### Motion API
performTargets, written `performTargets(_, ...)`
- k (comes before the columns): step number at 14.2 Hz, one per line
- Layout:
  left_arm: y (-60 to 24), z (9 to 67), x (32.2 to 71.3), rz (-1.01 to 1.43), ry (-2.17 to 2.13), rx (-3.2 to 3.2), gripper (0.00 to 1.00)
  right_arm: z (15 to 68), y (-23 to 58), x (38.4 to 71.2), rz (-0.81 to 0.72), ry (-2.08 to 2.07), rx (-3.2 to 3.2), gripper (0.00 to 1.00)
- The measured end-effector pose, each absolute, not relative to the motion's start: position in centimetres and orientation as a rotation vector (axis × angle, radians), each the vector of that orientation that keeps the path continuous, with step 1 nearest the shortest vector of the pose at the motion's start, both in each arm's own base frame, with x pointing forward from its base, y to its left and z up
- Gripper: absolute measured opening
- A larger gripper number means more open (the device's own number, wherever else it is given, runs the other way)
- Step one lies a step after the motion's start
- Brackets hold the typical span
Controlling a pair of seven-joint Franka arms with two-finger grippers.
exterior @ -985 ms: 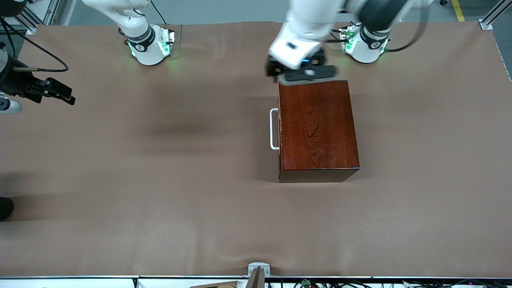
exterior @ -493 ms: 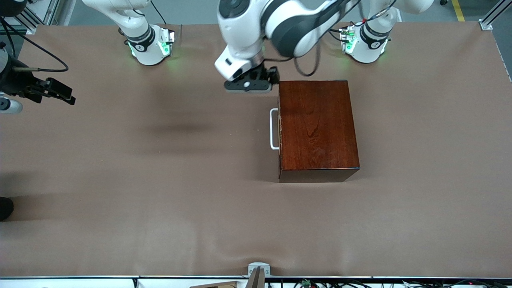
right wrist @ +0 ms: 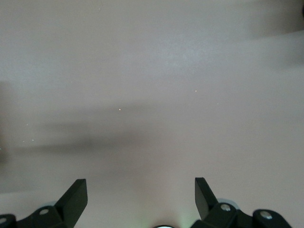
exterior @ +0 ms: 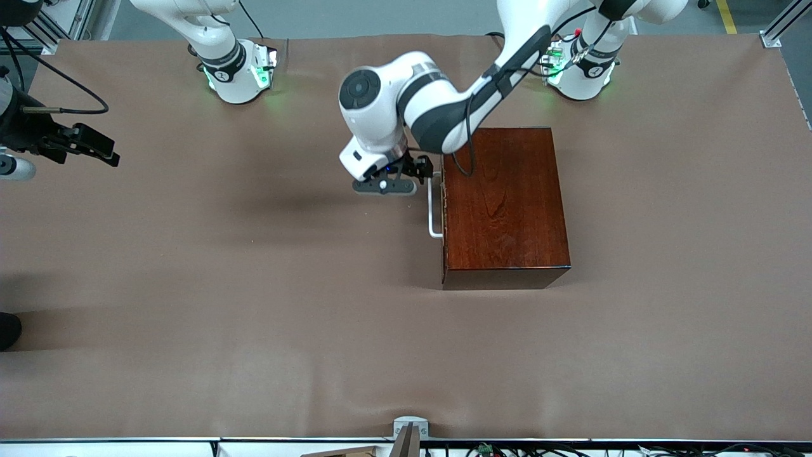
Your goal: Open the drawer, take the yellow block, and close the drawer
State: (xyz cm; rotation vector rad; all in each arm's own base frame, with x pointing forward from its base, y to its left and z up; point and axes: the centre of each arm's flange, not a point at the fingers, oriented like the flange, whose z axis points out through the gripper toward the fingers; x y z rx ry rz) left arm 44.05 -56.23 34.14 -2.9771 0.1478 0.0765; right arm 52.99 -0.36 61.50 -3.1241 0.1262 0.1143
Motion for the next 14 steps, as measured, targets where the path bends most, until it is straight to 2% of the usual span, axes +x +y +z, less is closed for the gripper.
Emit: performTargets(14,-54.9,30.3,45.7,0.082,0.118,-2.911,1.0,61.5,-0.3,53.0,0.114,0.126,-3.124,1.0)
